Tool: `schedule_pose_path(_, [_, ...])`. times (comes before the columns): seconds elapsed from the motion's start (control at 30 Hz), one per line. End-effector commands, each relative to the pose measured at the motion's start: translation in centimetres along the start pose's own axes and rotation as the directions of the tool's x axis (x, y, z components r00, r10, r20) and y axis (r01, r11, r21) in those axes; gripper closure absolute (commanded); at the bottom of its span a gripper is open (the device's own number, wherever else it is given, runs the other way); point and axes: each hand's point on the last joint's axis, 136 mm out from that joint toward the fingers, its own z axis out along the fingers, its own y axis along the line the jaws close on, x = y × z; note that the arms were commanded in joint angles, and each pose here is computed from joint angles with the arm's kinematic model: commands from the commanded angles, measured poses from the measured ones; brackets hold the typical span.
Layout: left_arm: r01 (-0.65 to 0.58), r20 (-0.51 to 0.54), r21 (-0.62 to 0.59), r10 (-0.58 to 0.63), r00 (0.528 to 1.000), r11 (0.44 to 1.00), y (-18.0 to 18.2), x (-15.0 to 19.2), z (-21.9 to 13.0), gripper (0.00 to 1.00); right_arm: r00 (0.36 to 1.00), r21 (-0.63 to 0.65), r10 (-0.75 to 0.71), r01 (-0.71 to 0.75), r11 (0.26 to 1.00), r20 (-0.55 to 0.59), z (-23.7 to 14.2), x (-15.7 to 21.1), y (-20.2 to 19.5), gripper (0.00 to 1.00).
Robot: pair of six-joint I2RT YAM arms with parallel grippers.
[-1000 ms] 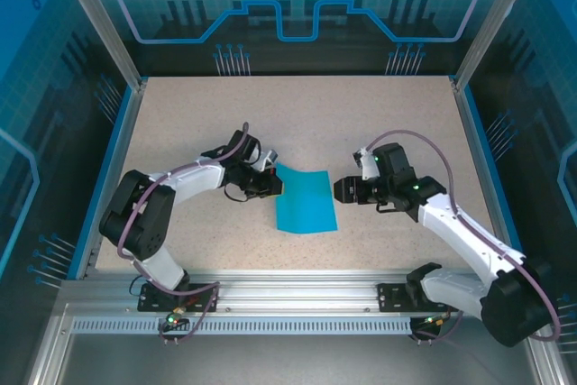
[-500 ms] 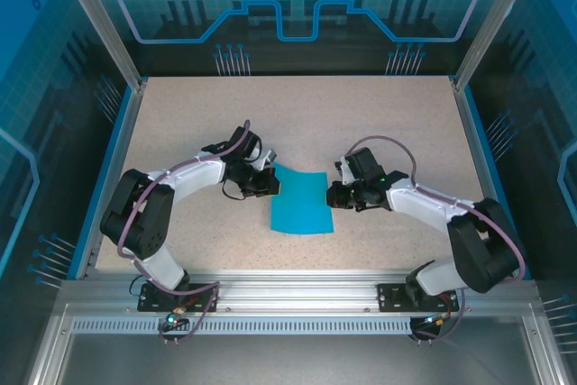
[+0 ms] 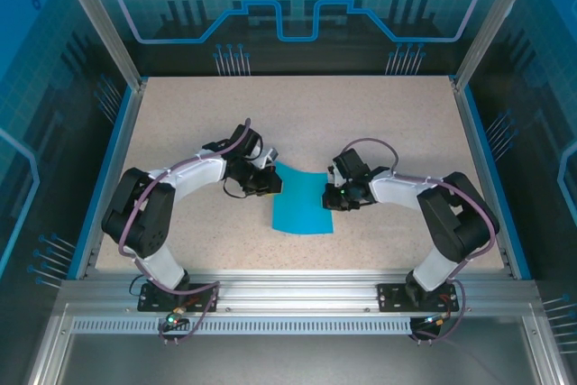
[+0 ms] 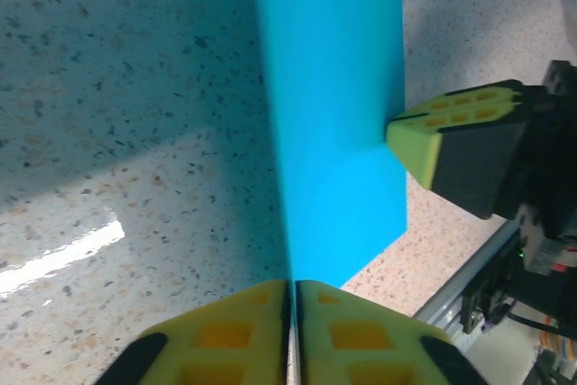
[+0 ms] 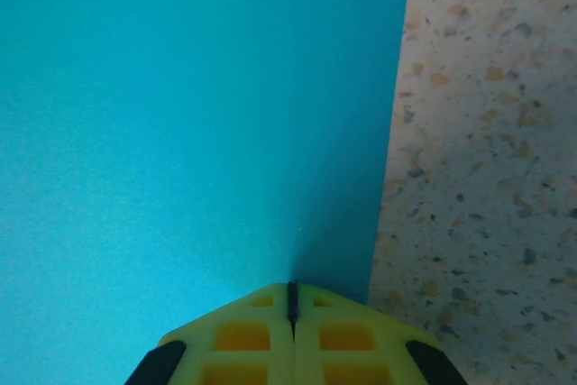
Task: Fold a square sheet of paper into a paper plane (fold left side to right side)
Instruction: First fold in half a square sheet of paper at the center of the table.
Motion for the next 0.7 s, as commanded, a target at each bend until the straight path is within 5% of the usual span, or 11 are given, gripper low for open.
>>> schedule_pose_path(0.0, [0.018, -0.019, 0.088, -0.017, 1.000, 0.996, -1.9, -0.4, 0.1, 0.79, 0.999, 0.043, 0.002, 0.000, 0.999, -0.035, 0.7, 0.9, -0.5, 1.00])
schedule_pose_path(0.27, [0.019, -0.033, 0.178, -0.013, 0.999, 0.984, -4.0, -0.5, 0.7, 0.54, 0.998, 0.077, 0.007, -0.002, 0.997, -0.061, 1.2, 2.2, -1.2, 1.00])
schedule_pose_path(0.67, [0.040, -0.045, 0.196, -0.032, 0.998, 0.980, -4.7, -1.8, 2.8, 0.46, 1.000, 0.028, -0.014, 0.014, 1.000, -0.010, 0.4, 1.7, -0.2, 0.99])
